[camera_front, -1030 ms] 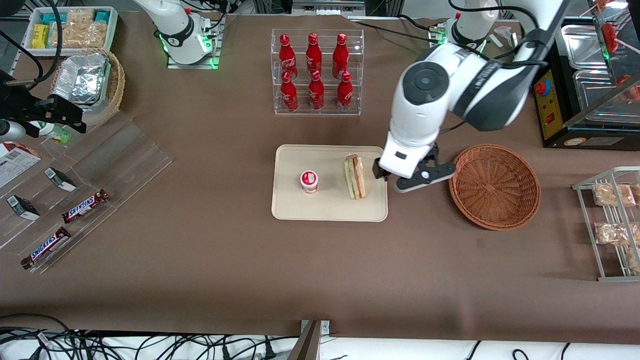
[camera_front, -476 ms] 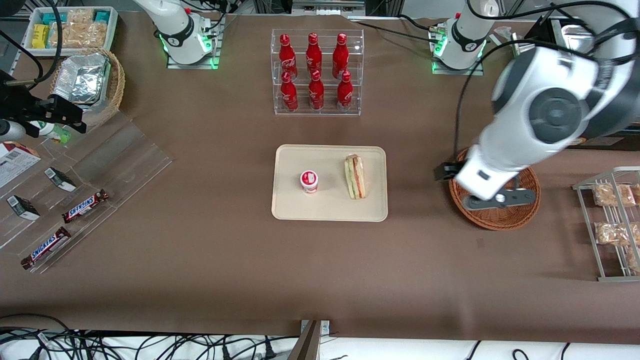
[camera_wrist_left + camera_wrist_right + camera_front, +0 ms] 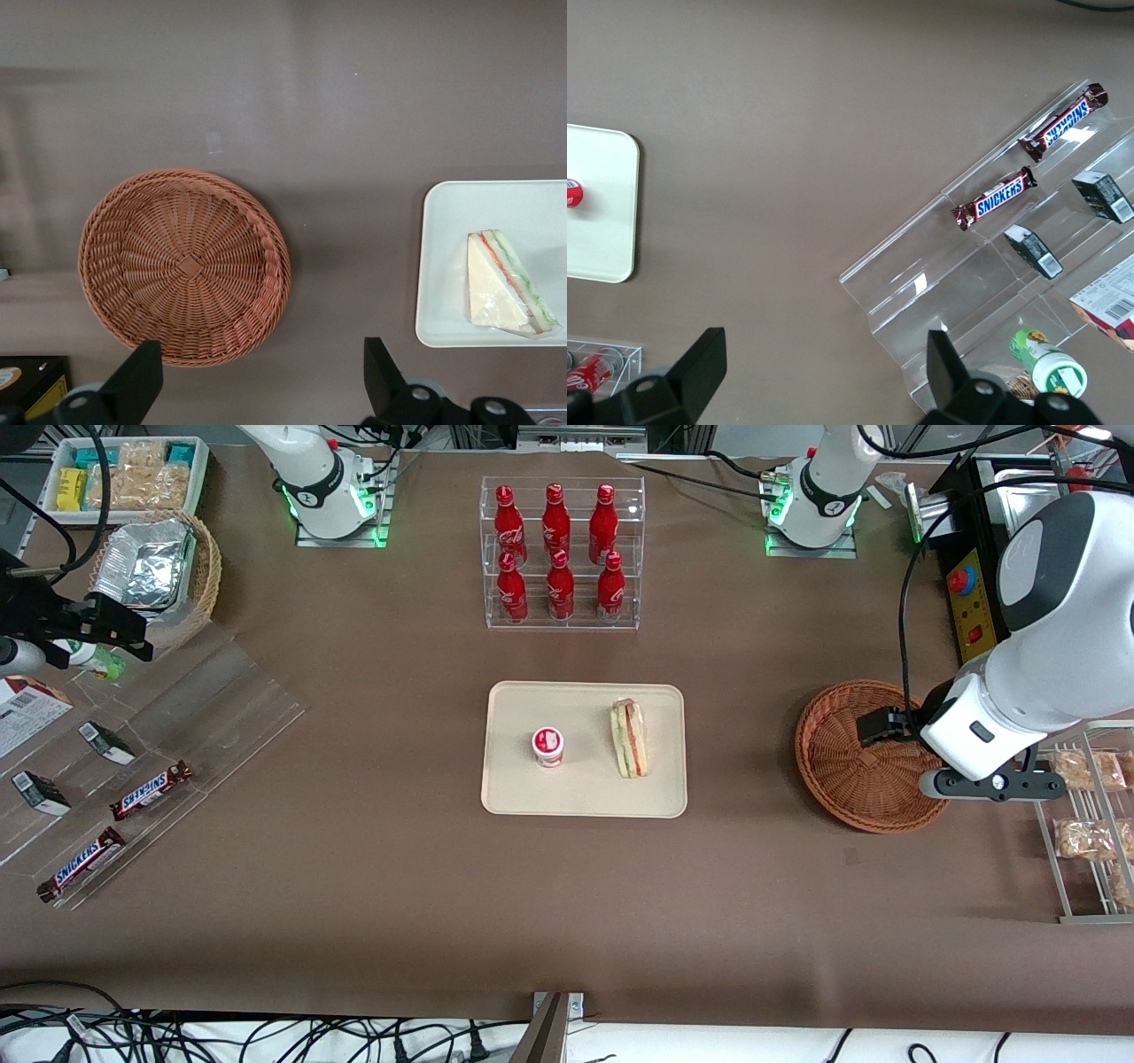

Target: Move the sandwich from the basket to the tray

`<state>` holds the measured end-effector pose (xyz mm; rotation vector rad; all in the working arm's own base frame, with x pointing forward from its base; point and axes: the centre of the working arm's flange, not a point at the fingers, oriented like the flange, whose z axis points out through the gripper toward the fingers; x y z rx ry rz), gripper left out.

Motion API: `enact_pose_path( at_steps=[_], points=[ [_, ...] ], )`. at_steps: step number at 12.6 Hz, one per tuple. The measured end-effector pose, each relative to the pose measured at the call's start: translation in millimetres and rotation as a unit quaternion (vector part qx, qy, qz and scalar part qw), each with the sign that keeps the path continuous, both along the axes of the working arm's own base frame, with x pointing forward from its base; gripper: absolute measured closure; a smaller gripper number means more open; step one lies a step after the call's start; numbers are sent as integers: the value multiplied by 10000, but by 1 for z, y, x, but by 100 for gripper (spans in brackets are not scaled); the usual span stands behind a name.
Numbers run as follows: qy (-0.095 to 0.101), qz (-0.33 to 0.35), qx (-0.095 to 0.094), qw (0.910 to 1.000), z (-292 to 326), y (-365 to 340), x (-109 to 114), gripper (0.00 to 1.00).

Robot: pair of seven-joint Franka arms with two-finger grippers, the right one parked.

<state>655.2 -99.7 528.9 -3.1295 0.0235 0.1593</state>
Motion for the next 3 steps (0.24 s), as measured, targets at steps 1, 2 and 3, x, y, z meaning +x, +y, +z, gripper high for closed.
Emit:
enact_pose_path(
  at_steps=[1, 2, 3],
  points=[
    [20, -29, -1, 10000, -2, -1, 0, 0],
    [50, -68, -3, 10000, -6, -2, 1, 0],
    [77, -164, -10, 9998, -10, -1, 3, 0]
  ],
)
